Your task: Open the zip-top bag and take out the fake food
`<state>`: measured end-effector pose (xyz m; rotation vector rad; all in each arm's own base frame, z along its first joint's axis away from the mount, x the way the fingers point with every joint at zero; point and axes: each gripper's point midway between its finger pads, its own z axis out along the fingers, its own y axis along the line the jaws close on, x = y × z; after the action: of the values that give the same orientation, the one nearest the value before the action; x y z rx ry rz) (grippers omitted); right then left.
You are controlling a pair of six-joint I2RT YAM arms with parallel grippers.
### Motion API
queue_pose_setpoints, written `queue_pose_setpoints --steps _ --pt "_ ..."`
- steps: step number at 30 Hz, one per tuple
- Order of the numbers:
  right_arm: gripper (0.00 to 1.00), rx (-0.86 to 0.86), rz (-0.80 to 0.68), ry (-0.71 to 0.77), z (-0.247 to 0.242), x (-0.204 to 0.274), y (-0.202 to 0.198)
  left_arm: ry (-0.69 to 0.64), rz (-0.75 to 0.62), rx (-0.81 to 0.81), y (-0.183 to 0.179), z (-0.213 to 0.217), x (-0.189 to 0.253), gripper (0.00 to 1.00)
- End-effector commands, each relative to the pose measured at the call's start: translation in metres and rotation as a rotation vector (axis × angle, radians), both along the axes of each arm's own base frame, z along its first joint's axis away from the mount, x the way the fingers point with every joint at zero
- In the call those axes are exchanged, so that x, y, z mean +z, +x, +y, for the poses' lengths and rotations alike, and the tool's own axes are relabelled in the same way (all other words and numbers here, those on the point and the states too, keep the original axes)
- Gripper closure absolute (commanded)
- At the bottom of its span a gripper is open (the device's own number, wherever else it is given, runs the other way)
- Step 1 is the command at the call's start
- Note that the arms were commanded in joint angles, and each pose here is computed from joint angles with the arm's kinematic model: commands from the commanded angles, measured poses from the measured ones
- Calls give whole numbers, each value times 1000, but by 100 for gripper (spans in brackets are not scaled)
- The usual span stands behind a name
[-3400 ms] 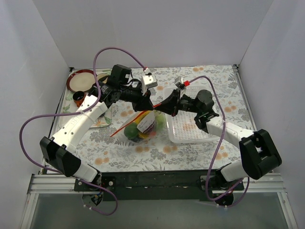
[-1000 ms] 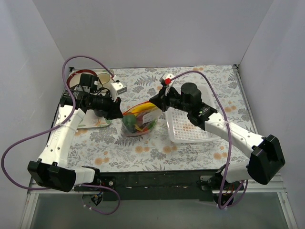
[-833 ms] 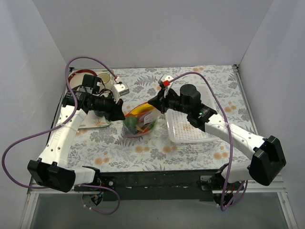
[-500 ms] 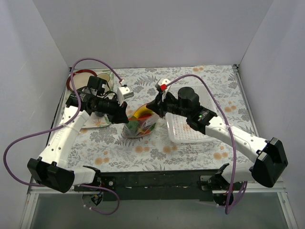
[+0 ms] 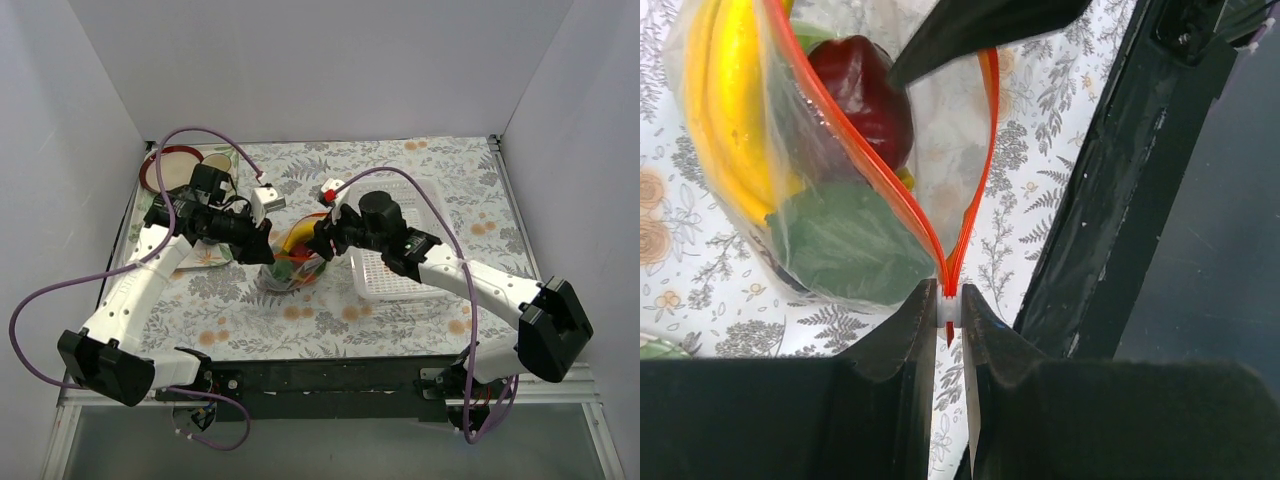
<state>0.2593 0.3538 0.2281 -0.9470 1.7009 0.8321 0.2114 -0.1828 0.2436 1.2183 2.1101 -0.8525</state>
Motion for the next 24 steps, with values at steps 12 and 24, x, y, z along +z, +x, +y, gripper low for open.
queue_pose_setpoints --steps 12,24 --pt "28 111 -157 -295 13 -45 -20 -51 60 -138 -29 -23 -12 48" --pt "12 17 -138 -390 -19 -85 -41 68 -142 233 103 19 -32 26"
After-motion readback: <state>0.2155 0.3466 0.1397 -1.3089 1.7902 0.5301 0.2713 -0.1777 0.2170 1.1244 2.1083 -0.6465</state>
